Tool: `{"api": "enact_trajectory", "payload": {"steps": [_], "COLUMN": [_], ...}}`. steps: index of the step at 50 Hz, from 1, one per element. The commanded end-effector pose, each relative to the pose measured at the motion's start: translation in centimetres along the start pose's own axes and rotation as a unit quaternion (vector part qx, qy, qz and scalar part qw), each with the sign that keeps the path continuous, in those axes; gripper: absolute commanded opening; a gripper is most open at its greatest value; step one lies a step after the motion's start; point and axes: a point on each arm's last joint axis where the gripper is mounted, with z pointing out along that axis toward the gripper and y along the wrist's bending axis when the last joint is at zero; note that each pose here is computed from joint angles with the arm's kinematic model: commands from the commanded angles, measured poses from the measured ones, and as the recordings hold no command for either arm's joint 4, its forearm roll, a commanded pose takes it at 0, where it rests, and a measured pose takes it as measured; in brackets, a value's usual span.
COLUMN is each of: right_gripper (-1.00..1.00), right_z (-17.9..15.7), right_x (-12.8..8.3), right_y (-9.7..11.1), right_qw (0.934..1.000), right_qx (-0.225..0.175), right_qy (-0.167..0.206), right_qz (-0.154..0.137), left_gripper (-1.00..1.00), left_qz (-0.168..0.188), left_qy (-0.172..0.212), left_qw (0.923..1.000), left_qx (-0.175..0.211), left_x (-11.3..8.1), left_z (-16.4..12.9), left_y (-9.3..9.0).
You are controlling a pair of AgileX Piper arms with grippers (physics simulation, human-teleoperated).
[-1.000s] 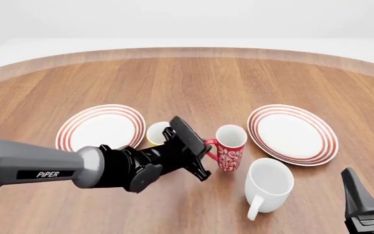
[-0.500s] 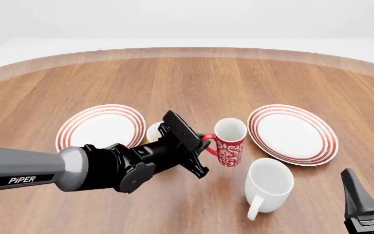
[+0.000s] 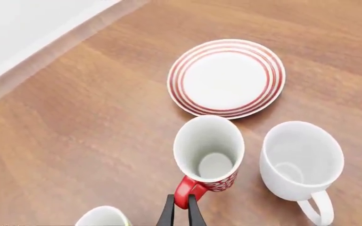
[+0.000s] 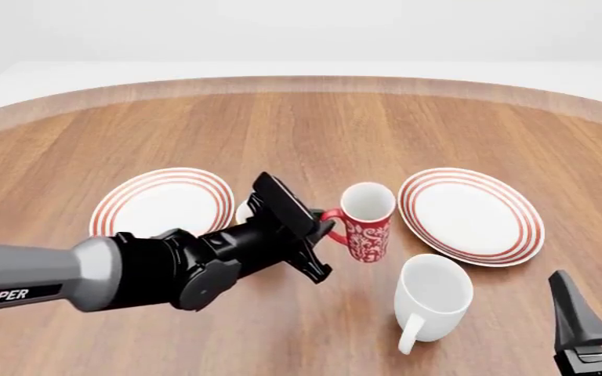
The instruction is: Put the red mug on the left plate.
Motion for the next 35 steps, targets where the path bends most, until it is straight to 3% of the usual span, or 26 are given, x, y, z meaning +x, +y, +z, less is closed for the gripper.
{"api": "enact_trajectory", "payload": {"steps": [1,35], "right_gripper": [1.0,1.0], "right_z": [0.0,0.0], "right_x": [0.0,0.0], "right_y": [0.0,0.0], "right_qw": [1.0,1.0], "right_qx": [0.001,0.002], "right_qy": [-0.001,0.0], "right_qz": [-0.001,-0.003], "left_gripper": [-1.0,-1.0], "left_qz": [-0.003,-0.011], "left_qy": [-0.008,-0.026], "left_qw": [1.0,0.9994], "left_qx": [-0.005,-0.021], "left_x": [-0.3,-0.9], "left_z": [-0.5,-1.8], "left_y": [0.2,1.3]}}
